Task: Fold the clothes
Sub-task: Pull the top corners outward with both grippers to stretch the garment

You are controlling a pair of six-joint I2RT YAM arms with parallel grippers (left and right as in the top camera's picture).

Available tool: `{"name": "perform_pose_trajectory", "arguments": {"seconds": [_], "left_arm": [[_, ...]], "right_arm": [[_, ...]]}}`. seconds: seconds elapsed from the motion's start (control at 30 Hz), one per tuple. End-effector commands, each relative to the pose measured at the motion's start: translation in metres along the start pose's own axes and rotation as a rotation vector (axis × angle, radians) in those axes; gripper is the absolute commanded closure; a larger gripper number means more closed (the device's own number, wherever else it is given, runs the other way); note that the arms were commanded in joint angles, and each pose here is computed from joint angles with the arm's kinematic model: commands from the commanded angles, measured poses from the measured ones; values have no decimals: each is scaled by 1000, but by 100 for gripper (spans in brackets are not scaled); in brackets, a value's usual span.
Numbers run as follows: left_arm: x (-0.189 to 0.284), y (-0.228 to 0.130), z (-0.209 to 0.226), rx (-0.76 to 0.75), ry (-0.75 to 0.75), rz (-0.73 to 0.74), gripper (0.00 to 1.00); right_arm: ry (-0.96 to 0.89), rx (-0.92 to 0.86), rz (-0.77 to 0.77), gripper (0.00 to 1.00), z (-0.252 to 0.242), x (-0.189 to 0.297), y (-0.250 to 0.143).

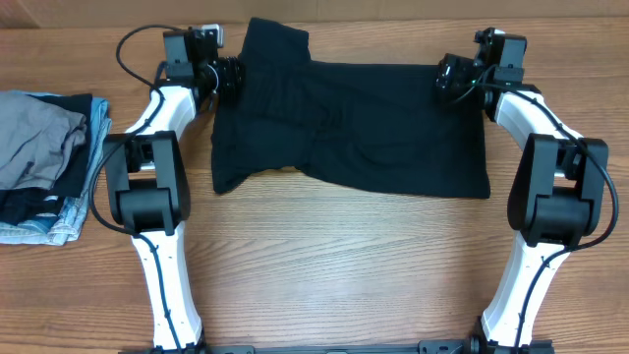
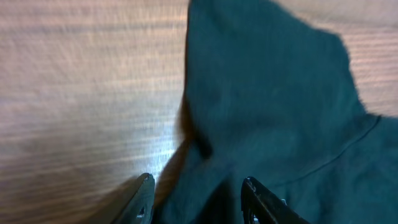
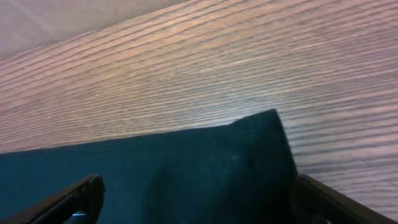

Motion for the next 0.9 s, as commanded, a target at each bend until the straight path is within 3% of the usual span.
{"name": "perform_pose_trajectory", "arguments": {"seconds": [0.0,0.47,0.57,0.77,0.83,0.87], "left_arm": [[-4,2,1,-31,-44,-1,51],[-4,-1,-6,20,-98,20,60],[-4,-1,-8,25,-100,21,62],[-4,-1,-10,44,-116,24,75],[-4,-2,-10,60,-116,25,80],[-4,-1,-11,63,-116,25,83]], "right_arm": [[-50,-9,9,0,-8,-9,-6],[-88,-13,-55,1,-25,-20,-3],[-73,-24,-43,5,-31,-26,-11],[-14,-27,-40,22,-27,-33,-17],[22,-26,-44,38,-23,-33,-16],[34,-30,-44,52,-21,-33,-16]]}}
Point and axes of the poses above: each gripper's point midway between its finger pads, its own x axis back along the fingers, its own z axis along the line the jaws close on, y = z × x, the point moved 5 cm from there along x, back along the fingers, and after that the axes turned 10 degrees about x, right-handed, at the moved point
